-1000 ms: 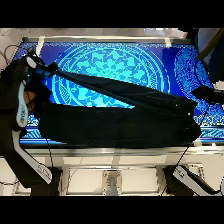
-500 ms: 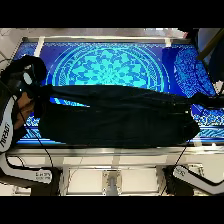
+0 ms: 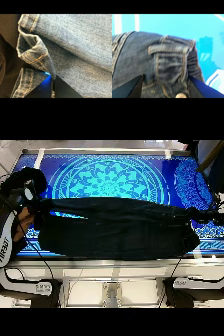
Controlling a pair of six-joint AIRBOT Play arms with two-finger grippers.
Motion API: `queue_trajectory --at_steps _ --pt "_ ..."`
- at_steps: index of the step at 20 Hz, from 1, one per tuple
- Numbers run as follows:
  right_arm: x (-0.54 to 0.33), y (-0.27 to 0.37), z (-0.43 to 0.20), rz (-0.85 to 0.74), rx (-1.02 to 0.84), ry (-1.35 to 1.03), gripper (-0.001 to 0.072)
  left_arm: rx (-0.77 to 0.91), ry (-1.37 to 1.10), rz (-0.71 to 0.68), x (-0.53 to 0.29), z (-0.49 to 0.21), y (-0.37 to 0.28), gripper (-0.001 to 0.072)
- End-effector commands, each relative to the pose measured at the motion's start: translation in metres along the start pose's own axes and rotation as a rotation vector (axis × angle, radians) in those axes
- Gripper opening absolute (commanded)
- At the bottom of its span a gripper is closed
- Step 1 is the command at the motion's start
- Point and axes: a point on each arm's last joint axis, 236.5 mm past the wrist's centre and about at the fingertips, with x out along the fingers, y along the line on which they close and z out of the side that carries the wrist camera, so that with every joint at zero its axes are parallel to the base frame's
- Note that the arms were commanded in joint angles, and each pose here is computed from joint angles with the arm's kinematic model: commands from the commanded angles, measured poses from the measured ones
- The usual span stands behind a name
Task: Fold the clothes and pants, and hang the long-sleeved shirts on hangers.
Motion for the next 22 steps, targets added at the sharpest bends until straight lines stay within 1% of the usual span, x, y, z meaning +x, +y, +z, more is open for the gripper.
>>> queue_trajectory --at_steps 1,2,3,4,7,8,10,11,15,19,20,21,22 --pt "0.01 0.017 0.013 0.088 0.005 -0.057 0.0483 0.0 -0.001 0.0 0.0 0.0 0.0 0.0017" --pt "0.008 0.025 0.023 0.122 0.012 -0.1 0.0344 0.0 -0.001 0.0 0.0 0.0 0.0 0.0018" --pt "0.005 0.03 0.035 0.142 0.021 -0.142 0.0167 0.0 -0.001 0.001 0.0 0.0 0.0 0.0017" --pt "-0.001 0.034 0.05 0.159 0.036 -0.186 0.0055 0.0 -0.001 0.001 0.0 0.0 0.0 0.0017" --pt "-0.028 0.048 0.1 0.204 0.063 -0.313 0.0056 0.001 -0.002 0.001 0.0 0.0 0.0 0.0018" --pt "-0.038 0.049 0.118 0.211 0.103 -0.362 0.0056 0.0 -0.002 0.001 0.0 0.0 0.001 0.0018" --pt "-0.052 0.044 0.149 0.223 0.262 -0.452 0.0056 0.0 -0.009 0.0 0.0 0.002 0.0 0.0017" --pt "-0.052 0.042 0.156 0.219 0.306 -0.475 0.0056 0.0 -0.016 -0.001 0.0 0.003 0.0 0.0018" --pt "-0.01 0.041 0.158 0.179 0.38 -0.485 0.0056 0.006 -0.018 -0.004 0.0 0.003 -0.003 0.0018" --pt "0.053 0.026 0.147 0.138 0.627 -0.482 0.0058 0.006 -0.013 -0.004 0.0 0.002 -0.003 0.0018" --pt "0.063 0.025 0.144 0.132 0.655 -0.483 0.0174 0.01 -0.002 -0.003 0.0 -0.001 -0.004 0.0018" --pt "0.066 0.023 0.143 0.129 0.667 -0.484 0.0465 0.01 0.02 0.0 0.0 -0.006 -0.004 0.0018" --pt "0.067 0.023 0.143 0.131 0.671 -0.483 0.0584 0.01 0.052 0.005 0.001 -0.013 -0.003 0.0022"
